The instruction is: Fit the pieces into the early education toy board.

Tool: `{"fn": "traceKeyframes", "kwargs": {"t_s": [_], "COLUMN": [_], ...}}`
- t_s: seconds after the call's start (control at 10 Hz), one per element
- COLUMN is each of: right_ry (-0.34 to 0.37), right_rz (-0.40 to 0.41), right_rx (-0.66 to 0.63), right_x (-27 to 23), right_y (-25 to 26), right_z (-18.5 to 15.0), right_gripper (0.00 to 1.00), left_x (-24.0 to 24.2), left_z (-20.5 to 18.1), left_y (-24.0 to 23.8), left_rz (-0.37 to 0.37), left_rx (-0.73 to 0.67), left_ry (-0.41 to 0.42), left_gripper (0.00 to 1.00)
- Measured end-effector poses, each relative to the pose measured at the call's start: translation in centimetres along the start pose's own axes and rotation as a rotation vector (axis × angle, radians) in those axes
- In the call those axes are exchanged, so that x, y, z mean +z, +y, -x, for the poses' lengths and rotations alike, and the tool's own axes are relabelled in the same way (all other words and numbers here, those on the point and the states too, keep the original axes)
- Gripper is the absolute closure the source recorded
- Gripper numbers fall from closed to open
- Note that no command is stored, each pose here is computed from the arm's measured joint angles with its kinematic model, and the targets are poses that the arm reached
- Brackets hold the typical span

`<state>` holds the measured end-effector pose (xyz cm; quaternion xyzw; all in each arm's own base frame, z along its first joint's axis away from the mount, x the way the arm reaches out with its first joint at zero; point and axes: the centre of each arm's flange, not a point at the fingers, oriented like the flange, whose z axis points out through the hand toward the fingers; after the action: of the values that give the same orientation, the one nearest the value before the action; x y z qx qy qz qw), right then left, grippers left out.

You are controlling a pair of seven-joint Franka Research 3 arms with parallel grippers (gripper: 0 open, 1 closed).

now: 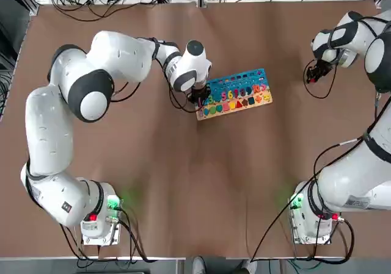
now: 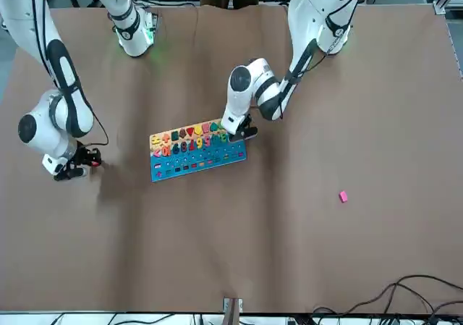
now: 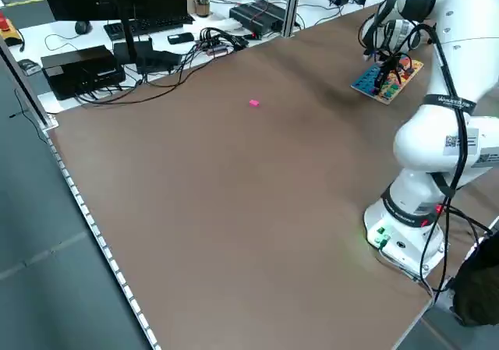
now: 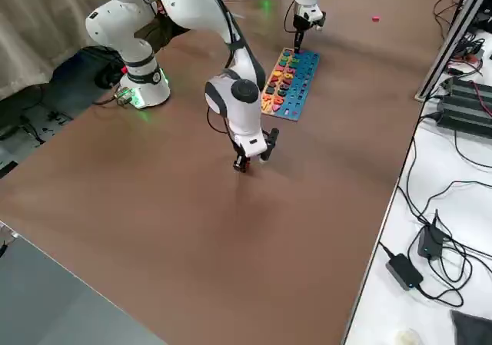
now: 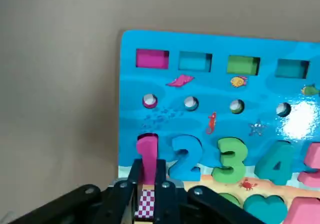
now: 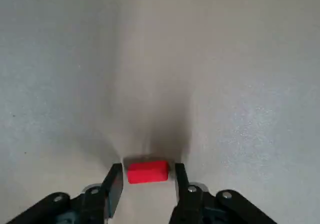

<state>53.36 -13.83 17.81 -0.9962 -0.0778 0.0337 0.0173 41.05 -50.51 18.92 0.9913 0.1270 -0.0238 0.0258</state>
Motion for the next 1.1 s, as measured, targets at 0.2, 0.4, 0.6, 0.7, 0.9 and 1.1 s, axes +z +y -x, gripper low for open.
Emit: {"fn": "traceKeyframes", "kwargs": {"t_s": [0.2,0.4,0.6,0.7,0.9,1.1], "right_ry": [0.001,0.001,0.001,0.001,0.001,0.002], "right_rz": [0.000,0.000,0.000,0.000,0.000,0.000], "right_rx": [-0.001,-0.002,-0.004,-0.006,-0.009,-0.011], "right_x": [-0.02,-0.03,-0.03,-0.02,-0.02,-0.08], "right_y": [-0.01,-0.02,-0.06,-0.09,-0.10,-0.12], "right_z": [-0.03,-0.04,-0.06,-0.07,-0.08,-0.11], "right_gripper": [0.52,0.54,0.56,0.57,0.61,0.64], "left_x": [0.00,0.00,0.00,0.00,0.00,0.00], "left_z": [0.00,0.00,0.00,-0.01,-0.02,-0.03], "left_y": [0.00,0.00,-0.01,-0.01,-0.02,-0.02], "left_rz": [0.000,0.000,-0.001,-0.001,-0.001,-0.001], "left_rx": [0.000,0.000,0.000,0.000,0.000,0.000], "left_ry": [0.000,0.000,0.000,0.000,0.000,0.000], "left_gripper": [0.87,0.87,0.87,0.87,0.87,0.87]}}
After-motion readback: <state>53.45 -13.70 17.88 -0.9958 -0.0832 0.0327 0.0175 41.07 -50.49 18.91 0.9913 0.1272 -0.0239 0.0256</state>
